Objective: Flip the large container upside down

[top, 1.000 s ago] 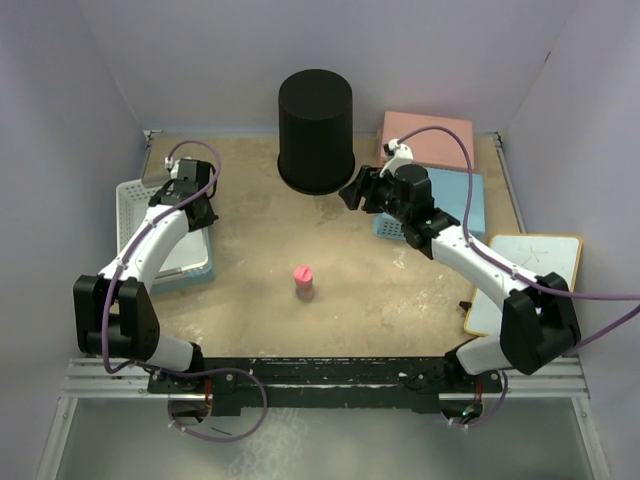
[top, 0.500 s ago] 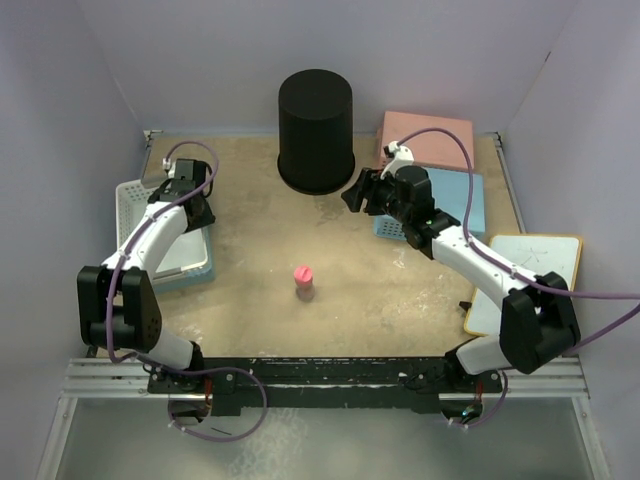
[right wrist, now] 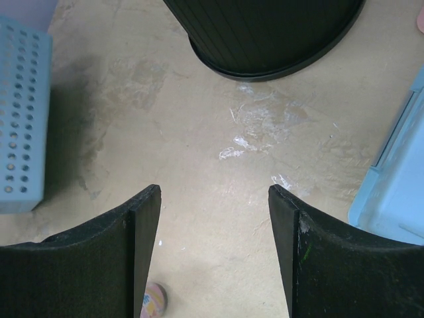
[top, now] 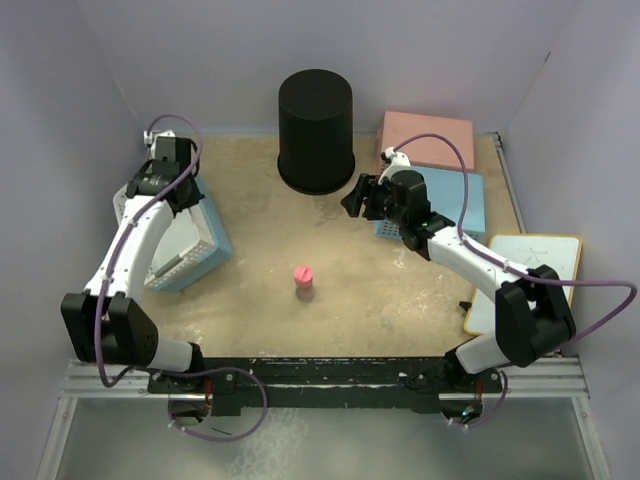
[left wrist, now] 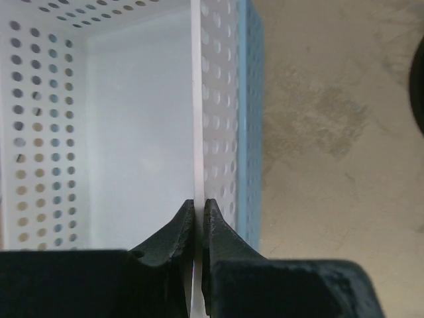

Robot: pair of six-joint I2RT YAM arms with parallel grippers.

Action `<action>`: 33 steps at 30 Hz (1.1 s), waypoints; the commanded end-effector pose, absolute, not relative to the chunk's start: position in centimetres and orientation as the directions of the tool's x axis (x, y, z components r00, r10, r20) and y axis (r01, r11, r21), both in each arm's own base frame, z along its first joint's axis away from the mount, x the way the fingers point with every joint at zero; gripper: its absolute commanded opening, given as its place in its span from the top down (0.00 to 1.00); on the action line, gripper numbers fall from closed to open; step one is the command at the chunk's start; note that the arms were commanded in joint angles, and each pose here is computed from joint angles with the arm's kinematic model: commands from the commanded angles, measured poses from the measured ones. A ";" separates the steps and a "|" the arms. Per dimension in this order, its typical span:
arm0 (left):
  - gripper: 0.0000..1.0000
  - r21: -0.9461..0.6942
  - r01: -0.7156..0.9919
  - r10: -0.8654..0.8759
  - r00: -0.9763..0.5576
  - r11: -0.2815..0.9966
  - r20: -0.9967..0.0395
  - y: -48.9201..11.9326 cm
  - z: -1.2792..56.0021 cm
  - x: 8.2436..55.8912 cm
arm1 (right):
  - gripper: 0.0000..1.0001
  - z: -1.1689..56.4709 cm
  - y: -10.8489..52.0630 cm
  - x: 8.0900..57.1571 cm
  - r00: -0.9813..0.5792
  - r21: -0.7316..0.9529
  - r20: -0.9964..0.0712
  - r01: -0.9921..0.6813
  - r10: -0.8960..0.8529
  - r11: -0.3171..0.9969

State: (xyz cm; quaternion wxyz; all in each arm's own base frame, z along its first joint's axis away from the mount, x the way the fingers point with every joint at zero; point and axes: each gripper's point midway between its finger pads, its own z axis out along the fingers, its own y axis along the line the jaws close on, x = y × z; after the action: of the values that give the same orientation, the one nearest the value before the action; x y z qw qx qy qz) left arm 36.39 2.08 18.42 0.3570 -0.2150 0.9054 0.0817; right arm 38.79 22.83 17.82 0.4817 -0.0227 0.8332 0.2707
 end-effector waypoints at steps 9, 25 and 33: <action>1.00 -0.060 -0.314 -0.210 -0.471 0.948 -0.857 -3.9 32.4 36.6 | 0.31 20.4 22.6 39.2 -0.463 0.432 -0.848 -0.325 0.257 0.841; 1.00 -0.616 0.227 -0.508 -0.392 0.754 -0.767 -17.1 40.5 37.6 | 0.30 19.8 21.1 38.3 -0.466 0.387 -0.855 -0.285 0.226 0.877; 1.00 -0.764 0.366 -0.643 -0.414 0.532 -0.645 -20.1 42.8 36.7 | 0.30 18.9 21.5 38.0 -0.498 0.411 -0.836 -0.290 0.230 0.864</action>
State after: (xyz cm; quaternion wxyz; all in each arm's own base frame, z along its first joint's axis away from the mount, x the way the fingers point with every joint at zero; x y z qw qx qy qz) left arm 37.77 -17.40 36.27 0.4991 -0.1192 0.7883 -0.3395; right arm 38.00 21.75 18.04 0.4897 -0.0207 0.8333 0.2558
